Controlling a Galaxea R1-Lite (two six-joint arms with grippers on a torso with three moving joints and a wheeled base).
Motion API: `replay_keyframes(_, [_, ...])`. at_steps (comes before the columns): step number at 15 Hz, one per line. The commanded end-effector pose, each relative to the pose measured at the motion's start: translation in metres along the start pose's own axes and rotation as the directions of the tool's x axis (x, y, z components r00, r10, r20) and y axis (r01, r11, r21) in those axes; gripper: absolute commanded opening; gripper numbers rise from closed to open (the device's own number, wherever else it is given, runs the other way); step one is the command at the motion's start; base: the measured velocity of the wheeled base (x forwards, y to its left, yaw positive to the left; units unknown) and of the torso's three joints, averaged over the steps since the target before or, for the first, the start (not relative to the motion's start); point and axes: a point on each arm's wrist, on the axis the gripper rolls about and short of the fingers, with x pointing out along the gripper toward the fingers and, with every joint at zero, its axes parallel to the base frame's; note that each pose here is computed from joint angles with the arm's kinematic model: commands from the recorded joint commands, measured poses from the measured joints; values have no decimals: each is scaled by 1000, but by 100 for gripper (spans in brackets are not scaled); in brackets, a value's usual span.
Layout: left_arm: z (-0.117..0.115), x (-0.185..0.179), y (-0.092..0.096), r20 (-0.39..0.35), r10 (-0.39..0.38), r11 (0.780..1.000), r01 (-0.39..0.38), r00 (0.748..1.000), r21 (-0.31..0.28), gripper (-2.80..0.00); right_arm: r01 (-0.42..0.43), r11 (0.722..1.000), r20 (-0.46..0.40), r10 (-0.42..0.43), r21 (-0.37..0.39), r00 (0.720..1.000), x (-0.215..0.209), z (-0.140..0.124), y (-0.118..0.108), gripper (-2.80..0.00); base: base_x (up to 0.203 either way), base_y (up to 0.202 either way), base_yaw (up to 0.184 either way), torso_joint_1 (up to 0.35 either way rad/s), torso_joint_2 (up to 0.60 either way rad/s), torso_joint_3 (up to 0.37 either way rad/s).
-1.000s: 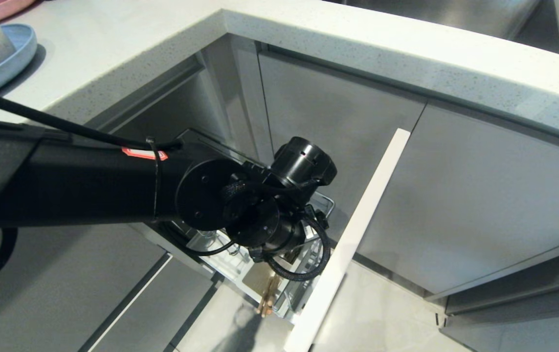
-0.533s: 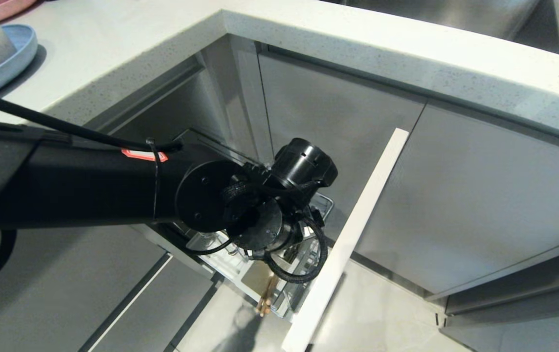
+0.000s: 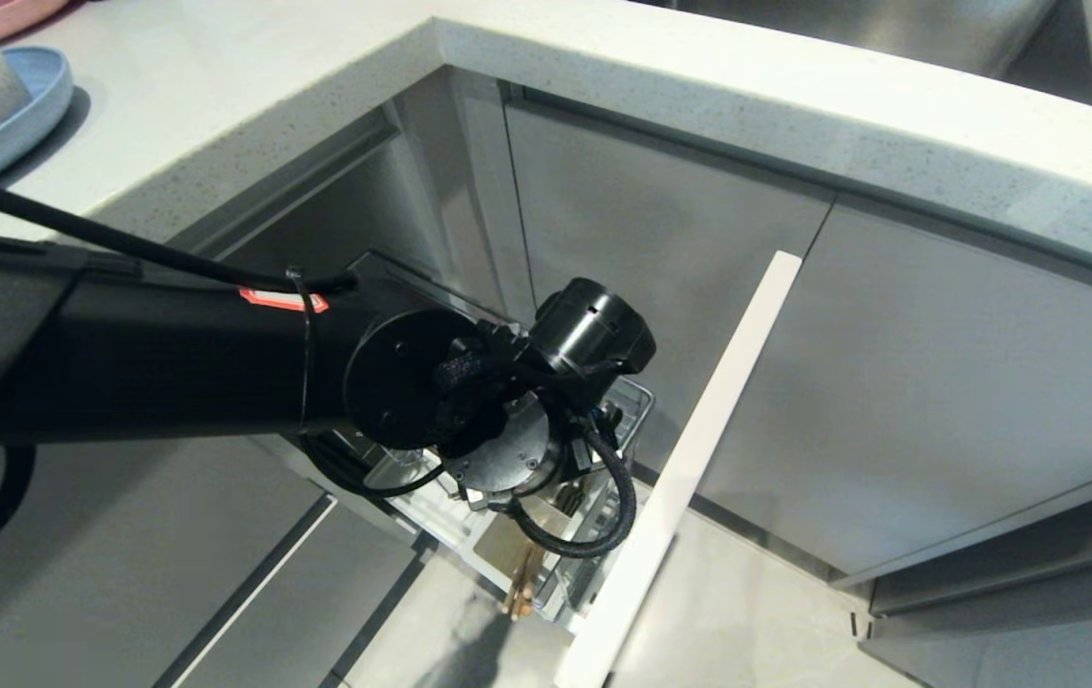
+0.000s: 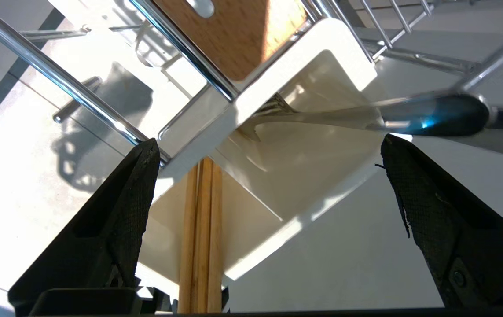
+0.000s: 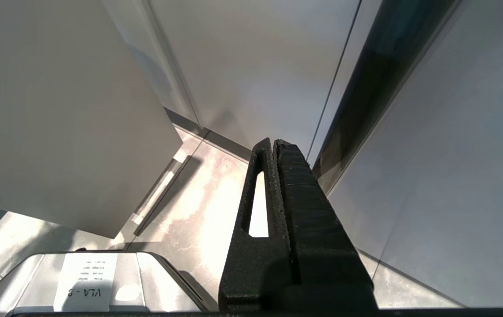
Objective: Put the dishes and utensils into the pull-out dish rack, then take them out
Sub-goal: Take the spoon out of the cupboard
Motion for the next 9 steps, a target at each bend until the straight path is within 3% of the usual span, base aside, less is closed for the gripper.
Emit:
replay_keyframes(1, [0,0,0,3,2,1000,-2,1000,-6,0,0,1000,4,0,0,1000,0,0,0,-280,0,0,0,0,0,0])
replay_keyframes(9, [6,-10,-1,48,-26,999,28,999,-39,0,-1,1000,4,1,0,1000,0,0,0,-280,0,0,0,0,0,0])
